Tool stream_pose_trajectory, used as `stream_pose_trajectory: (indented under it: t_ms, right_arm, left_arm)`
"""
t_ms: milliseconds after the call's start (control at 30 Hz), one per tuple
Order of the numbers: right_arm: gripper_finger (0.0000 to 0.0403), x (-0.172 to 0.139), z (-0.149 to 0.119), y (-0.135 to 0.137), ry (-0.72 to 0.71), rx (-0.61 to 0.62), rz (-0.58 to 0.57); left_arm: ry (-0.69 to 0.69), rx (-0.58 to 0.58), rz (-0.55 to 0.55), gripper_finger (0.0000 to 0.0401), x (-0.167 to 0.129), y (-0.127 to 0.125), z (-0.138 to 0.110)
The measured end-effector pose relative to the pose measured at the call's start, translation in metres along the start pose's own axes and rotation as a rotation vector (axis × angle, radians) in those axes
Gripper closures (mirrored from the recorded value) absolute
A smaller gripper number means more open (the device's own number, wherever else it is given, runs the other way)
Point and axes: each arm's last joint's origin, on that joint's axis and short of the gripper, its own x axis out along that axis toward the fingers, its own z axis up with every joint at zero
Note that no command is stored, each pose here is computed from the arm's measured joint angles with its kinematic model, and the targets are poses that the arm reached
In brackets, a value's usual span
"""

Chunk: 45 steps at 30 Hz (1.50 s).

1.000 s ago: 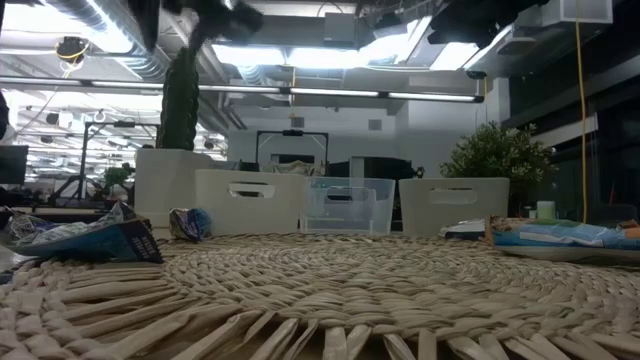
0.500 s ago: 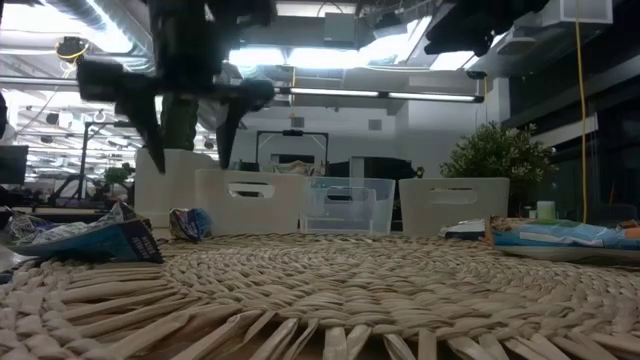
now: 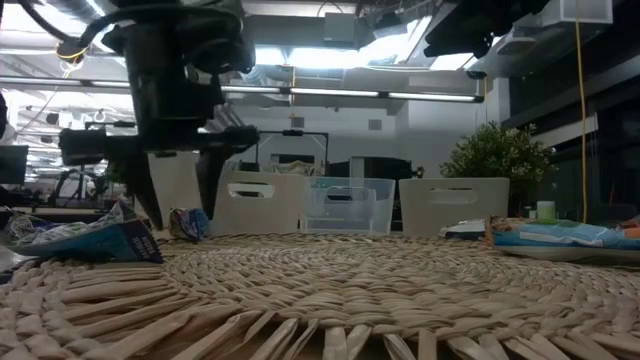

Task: Pick and place Granola Bars by type
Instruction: Put the blue granola bar into the transparent bin

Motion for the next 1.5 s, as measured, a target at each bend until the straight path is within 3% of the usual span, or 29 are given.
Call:
stream_pose_trajectory:
  t_ms: [200,367,500,567,767,933,1033,1100,1200,1333,1500]
  right_arm:
    - [0.0216,0.000,0.000,0.000,0.000,-0.001,0.000]
    - [0.0216,0.000,0.000,0.000,0.000,-0.003,0.000]
    - [0.0216,0.000,0.000,0.000,0.000,-0.001,0.000]
    - [0.0216,0.000,0.000,0.000,0.000,-0.001,0.000]
    - [0.0216,0.000,0.000,0.000,0.000,-0.003,0.000]
    - [0.0216,0.000,0.000,0.000,0.001,-0.006,0.000]
    - [0.0216,0.000,0.000,0.000,0.002,-0.007,0.000]
    - [0.0216,0.000,0.000,0.000,0.002,-0.006,0.000]
    - [0.0216,0.000,0.000,0.000,0.001,-0.005,0.000]
    - [0.0216,-0.002,0.001,0.000,-0.010,-0.005,0.001]
    - [0.0216,-0.007,0.003,-0.002,-0.035,0.002,0.003]
  left_arm:
    - [0.005,-0.070,0.002,0.0234,0.002,-0.002,-0.002]
    - [0.014,-0.159,0.040,0.0311,0.000,0.002,0.000]
    - [0.003,-0.245,0.058,0.0379,-0.013,0.013,0.010]
    - [-0.004,-0.278,0.062,0.0390,-0.026,0.021,0.018]
    - [-0.109,-0.270,0.165,0.0395,-0.105,0.057,0.051]
    - [-0.297,-0.347,0.486,0.0396,-0.214,0.089,0.056]
    - [-0.476,-0.480,0.689,0.0397,-0.287,0.091,0.043]
    - [-0.605,-0.541,0.765,0.0397,-0.324,0.084,0.031]
    - [-0.701,-0.571,0.825,0.0397,-0.350,0.072,0.017]
    - [-0.671,-0.624,0.896,0.0397,-0.356,0.068,0.011]
    - [-0.709,-0.756,0.989,0.0398,-0.356,0.092,0.003]
